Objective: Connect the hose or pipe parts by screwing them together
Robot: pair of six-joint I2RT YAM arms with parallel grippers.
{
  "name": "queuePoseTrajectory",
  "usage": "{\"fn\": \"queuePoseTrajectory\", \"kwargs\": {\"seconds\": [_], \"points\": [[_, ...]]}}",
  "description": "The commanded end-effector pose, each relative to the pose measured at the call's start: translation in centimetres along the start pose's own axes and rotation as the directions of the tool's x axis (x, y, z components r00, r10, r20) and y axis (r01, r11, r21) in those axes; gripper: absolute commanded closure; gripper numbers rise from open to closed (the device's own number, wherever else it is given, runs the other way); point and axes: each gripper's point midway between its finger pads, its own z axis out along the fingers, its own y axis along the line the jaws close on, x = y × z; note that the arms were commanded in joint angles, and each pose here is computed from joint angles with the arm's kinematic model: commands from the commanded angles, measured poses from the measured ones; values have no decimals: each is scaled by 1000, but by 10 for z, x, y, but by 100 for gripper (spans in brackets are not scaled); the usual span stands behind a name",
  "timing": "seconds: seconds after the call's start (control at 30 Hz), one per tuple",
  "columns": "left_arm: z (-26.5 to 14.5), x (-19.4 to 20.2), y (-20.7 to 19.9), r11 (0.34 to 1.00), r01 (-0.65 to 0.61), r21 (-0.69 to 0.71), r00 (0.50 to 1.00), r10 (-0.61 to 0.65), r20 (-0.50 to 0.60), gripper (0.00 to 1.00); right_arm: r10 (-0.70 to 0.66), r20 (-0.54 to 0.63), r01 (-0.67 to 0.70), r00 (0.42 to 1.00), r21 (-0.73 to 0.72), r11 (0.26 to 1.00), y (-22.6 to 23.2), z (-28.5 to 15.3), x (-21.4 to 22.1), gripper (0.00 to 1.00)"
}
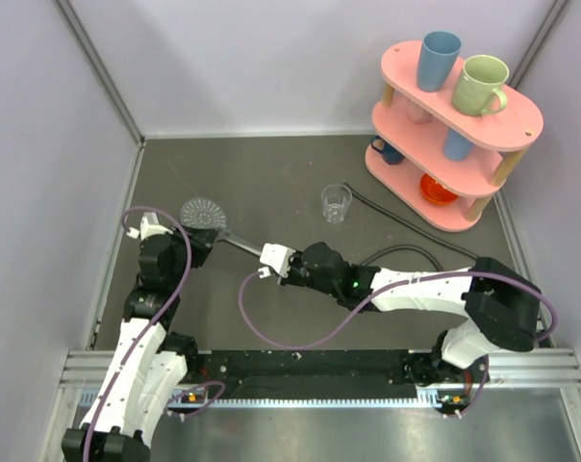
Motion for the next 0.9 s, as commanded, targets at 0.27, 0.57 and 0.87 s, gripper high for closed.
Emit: {"fn": "queuePoseTrajectory", "kwargs": {"seconds": [0.27,0.57,0.87], "points": [[-41,7,-87,822,-166,545,986,152,70,100,197,186,-147,963,-250,957,3,-6,-61,100],[-59,31,-94,683,-188,706,976,210,56,100,351,281,-170,893,-512,842,3,-31,-79,100],[-87,42,-113,527,-254,811,948,303,99,100,483,283,-163,829,-703,692,-2,-55,-89,100]]}}
